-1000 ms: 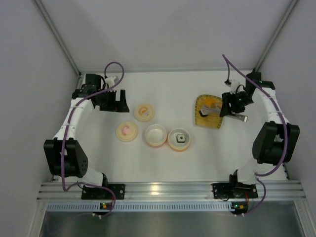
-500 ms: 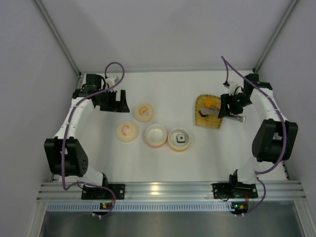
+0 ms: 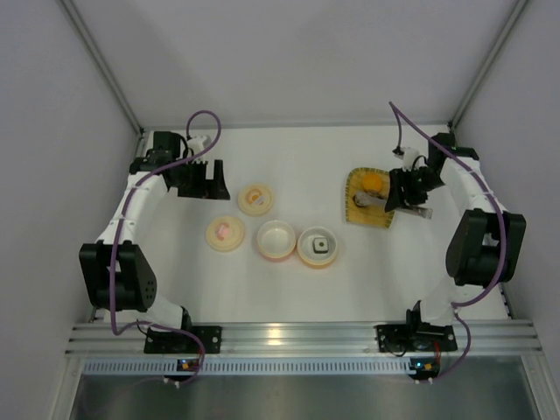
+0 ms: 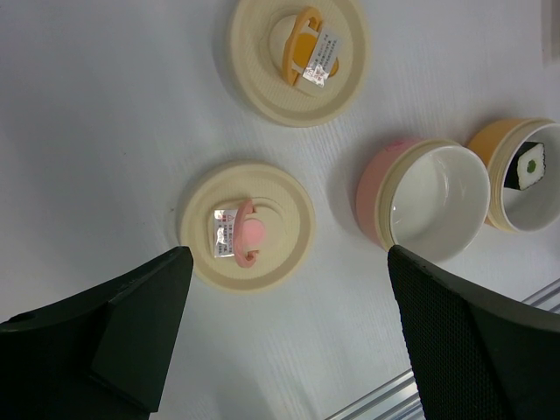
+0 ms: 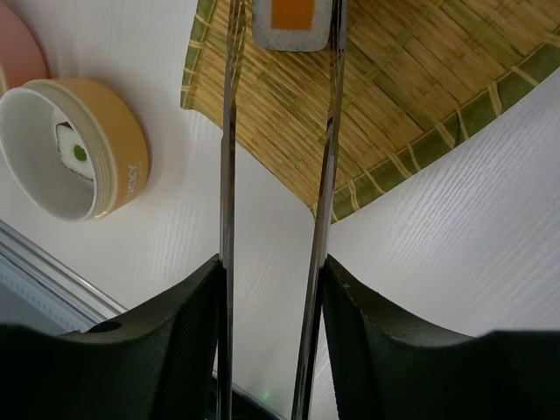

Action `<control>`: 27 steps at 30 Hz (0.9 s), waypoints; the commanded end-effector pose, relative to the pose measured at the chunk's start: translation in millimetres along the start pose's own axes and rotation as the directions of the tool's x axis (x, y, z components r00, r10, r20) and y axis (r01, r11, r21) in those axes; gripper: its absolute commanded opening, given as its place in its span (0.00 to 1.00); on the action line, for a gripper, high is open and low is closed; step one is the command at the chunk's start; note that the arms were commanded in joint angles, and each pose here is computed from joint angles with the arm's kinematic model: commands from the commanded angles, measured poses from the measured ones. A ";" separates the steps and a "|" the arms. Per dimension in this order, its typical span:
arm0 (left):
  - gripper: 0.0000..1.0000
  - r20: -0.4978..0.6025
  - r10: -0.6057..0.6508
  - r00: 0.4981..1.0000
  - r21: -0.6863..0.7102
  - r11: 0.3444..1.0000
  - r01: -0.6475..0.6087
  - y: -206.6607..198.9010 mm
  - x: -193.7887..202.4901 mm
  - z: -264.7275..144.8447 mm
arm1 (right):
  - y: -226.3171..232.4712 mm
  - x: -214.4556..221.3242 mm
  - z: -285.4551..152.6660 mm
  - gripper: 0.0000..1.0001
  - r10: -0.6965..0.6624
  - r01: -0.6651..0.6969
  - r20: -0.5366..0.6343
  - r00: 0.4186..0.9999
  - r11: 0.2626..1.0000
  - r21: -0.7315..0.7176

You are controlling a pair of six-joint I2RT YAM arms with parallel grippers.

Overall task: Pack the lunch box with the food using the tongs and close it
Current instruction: Pick up the fake food from the plate.

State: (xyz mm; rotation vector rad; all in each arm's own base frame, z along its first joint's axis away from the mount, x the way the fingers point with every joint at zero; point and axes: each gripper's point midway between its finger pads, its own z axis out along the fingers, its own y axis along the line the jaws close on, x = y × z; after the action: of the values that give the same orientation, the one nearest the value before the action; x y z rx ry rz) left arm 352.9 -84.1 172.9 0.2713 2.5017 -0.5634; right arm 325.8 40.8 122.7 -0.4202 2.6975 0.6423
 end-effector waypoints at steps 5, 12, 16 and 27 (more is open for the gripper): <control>0.98 0.049 0.011 0.999 0.009 1.000 -0.012 -2.4 -14.8 -4.8 | 7.9 -17.5 -3.9 0.38 -0.053 0.054 0.064 0.997 0.998 -0.013; 0.98 0.054 0.013 0.998 0.009 1.000 -0.014 -4.1 -14.4 -8.4 | 19.1 -21.5 -27.8 0.32 -0.115 0.115 0.095 0.989 0.993 0.006; 0.98 0.058 0.018 0.998 0.007 1.000 -0.019 -4.6 -14.8 -10.2 | 33.6 -24.2 -49.4 0.30 -0.197 0.199 0.125 0.972 0.980 0.000; 0.98 0.062 0.019 0.998 0.014 1.000 -0.020 -6.7 -15.9 -11.7 | 113.3 1.4 -70.8 0.28 -0.502 0.506 0.075 0.862 0.862 -0.043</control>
State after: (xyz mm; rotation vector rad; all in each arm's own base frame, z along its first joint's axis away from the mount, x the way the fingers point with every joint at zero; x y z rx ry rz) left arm 352.8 -84.2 172.1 0.2671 2.5050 -0.5658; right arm 297.3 76.5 205.0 -0.8462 2.4502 0.5506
